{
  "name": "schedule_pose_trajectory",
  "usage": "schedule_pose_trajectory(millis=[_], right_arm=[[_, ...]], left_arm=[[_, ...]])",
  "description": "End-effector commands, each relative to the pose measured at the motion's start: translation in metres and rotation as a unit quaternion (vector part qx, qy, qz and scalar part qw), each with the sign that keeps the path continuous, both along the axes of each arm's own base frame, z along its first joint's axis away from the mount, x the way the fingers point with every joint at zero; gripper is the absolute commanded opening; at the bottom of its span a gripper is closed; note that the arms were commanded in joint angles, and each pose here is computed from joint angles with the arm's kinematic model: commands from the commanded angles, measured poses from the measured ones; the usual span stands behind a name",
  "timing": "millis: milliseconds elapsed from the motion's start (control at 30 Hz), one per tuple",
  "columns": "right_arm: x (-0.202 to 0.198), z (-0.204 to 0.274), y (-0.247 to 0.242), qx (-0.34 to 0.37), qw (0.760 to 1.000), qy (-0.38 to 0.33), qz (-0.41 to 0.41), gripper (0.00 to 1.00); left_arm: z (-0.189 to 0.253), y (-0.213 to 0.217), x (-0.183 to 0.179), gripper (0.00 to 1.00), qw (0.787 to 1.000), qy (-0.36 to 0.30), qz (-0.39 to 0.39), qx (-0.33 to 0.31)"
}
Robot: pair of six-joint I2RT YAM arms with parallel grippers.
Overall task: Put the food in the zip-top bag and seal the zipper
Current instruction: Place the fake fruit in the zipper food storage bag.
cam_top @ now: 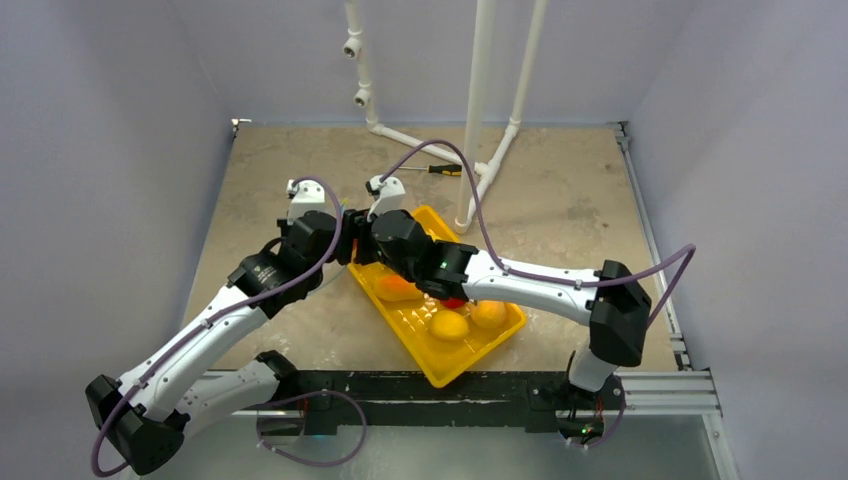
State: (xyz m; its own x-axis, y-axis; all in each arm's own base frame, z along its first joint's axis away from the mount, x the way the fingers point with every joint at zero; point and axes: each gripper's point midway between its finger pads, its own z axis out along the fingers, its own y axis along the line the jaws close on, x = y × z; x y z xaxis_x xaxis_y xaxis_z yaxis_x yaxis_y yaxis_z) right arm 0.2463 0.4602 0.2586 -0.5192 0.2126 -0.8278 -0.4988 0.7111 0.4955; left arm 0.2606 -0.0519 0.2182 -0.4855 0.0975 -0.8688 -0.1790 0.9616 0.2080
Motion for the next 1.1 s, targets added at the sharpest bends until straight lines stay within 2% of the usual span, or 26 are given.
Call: schedule_pose_trajectory(millis=[0,133,233,367,467,567,700,1067], right_arm=[[0.006,0.027,0.020,0.037,0.999,-0.026,0.017,0.26],[0.009,0.010,0.029,0.026,0.999,-0.019,0.022,0.28],[0.012,-0.003,0.032,0.017,1.000,-0.013,0.018,0.35],[0.015,-0.012,0.036,0.011,1.000,-0.010,0.014,0.56],[0.017,-0.014,0.037,0.010,1.000,-0.008,0.010,0.77],[0.018,-0.013,0.037,0.010,1.000,-0.008,0.008,0.88],[0.018,-0.007,0.034,0.013,1.000,-0.011,0.004,0.92],[0.016,-0.001,0.003,0.003,0.999,-0.015,-0.029,0.92]], left_arm=[[0.008,-0.003,0.001,0.00,1.000,-0.021,-0.007,-0.014],[0.009,-0.004,0.001,0.00,1.000,-0.022,-0.009,-0.016],[0.008,-0.004,0.001,0.00,1.000,-0.022,-0.010,-0.017],[0.008,-0.004,0.001,0.00,1.000,-0.021,-0.011,-0.018],[0.008,-0.004,0.001,0.00,1.000,-0.021,-0.010,-0.017],[0.008,-0.004,0.001,0.00,1.000,-0.022,-0.010,-0.017],[0.008,-0.004,0.001,0.00,1.000,-0.022,-0.009,-0.016],[0.007,-0.004,0.001,0.00,1.000,-0.021,-0.009,-0.015]])
